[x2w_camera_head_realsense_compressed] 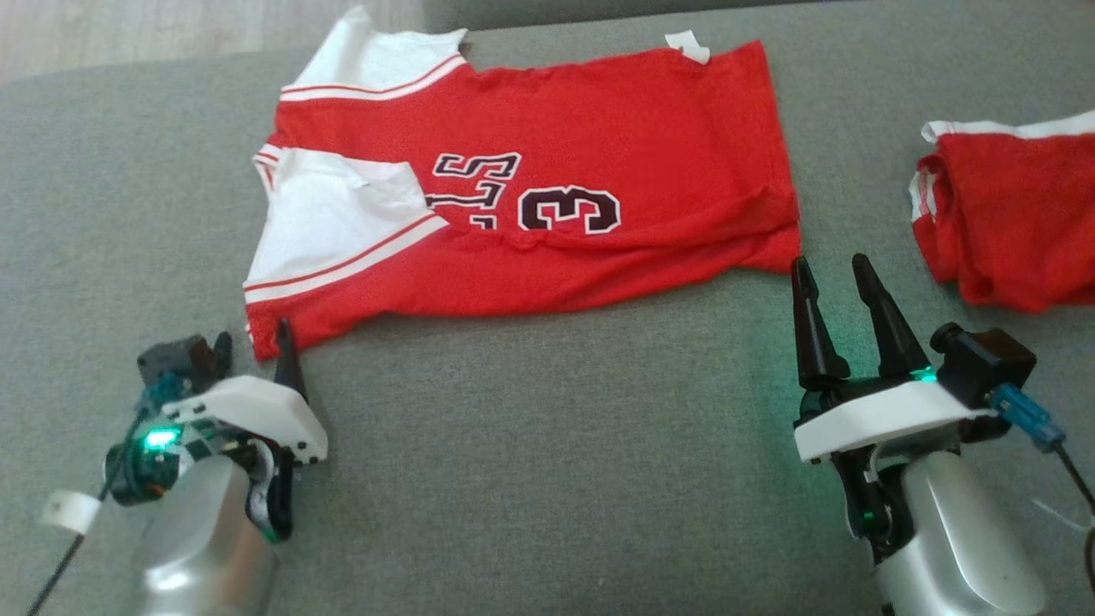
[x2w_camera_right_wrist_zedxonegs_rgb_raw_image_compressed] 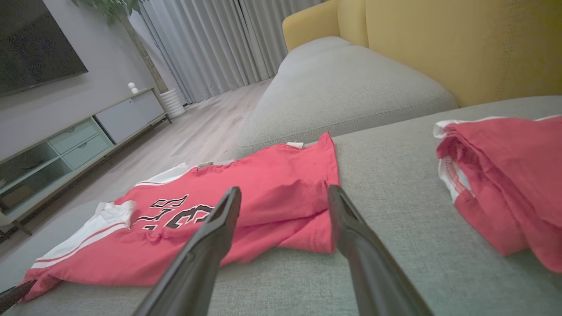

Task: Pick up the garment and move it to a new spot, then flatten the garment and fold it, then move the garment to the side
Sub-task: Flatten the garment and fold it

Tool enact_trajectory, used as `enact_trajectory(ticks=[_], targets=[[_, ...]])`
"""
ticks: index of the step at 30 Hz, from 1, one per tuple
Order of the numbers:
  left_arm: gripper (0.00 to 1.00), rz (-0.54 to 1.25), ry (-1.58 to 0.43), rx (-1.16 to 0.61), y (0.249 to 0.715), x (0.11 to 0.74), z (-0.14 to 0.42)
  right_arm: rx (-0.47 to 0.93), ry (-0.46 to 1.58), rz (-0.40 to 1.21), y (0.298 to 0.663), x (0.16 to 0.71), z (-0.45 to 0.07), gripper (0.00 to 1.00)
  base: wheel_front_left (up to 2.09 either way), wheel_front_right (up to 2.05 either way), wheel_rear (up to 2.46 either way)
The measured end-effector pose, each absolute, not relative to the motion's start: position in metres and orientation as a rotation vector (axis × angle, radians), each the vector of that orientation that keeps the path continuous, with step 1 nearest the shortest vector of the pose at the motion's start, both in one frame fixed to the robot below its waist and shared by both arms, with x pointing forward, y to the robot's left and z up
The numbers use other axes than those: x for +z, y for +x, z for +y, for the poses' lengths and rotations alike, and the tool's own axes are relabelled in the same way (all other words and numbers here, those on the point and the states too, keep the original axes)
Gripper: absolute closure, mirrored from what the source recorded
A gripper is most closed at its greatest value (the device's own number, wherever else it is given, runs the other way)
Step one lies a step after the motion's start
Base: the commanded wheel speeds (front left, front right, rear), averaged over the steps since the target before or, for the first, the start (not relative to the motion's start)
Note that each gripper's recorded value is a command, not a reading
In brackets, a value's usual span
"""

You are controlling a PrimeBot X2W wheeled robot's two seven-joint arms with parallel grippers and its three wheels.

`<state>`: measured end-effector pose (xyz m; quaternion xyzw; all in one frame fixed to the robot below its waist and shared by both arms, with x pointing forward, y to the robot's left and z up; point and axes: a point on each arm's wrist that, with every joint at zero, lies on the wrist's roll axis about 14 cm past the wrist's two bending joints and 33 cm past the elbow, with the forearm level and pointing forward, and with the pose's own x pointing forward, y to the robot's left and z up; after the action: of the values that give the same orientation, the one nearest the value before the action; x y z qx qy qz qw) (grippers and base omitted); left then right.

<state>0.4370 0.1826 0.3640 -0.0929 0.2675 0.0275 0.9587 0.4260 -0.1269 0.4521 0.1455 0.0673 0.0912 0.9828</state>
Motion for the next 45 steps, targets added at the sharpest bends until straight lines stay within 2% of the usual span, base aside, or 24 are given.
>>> enact_trajectory(ticks=[8,9,10,17,23,30,35,36,37,38,45], targets=[[0.00,0.609,-0.166,0.019,0.449,0.355,0.181,0.168,0.299,0.144,0.428,0.448,-0.132,0.00,0.00,0.00,0.00],[0.55,0.610,-0.167,0.014,0.449,0.356,0.181,0.171,0.299,0.144,0.429,0.448,-0.131,0.00,0.00,0.00,0.00],[1.00,0.608,-0.169,0.008,0.449,0.357,0.181,0.173,0.299,0.148,0.429,0.447,-0.130,0.00,0.00,0.00,0.00],[1.00,0.404,-0.224,-0.001,0.457,0.390,0.179,0.125,0.270,0.328,0.424,0.409,-0.143,0.00,0.00,0.00,0.00],[1.00,0.235,-0.215,-0.048,0.467,0.434,0.174,0.109,0.346,0.445,0.442,0.392,-0.138,0.00,0.00,0.00,0.00],[1.00,0.182,-0.204,-0.078,0.461,0.446,0.170,0.074,0.493,0.544,0.465,0.374,-0.125,0.00,0.00,0.00,0.00],[1.00,0.175,-0.204,-0.082,0.459,0.447,0.170,0.088,0.508,0.550,0.480,0.376,-0.113,0.00,0.00,0.00,0.00],[1.00,0.173,-0.202,-0.083,0.459,0.448,0.170,0.094,0.502,0.551,0.482,0.376,-0.110,0.29,0.00,0.00,0.00],[1.00,0.173,-0.197,-0.083,0.459,0.448,0.171,0.097,0.496,0.552,0.484,0.375,-0.108,0.72,0.00,0.00,0.00],[1.00,0.173,-0.195,-0.084,0.459,0.448,0.170,0.099,0.489,0.555,0.484,0.375,-0.107,1.00,0.00,0.00,0.00],[1.00,0.173,-0.182,-0.078,0.459,0.449,0.171,0.099,0.441,0.562,0.478,0.372,-0.109,1.00,0.00,0.00,0.00]])
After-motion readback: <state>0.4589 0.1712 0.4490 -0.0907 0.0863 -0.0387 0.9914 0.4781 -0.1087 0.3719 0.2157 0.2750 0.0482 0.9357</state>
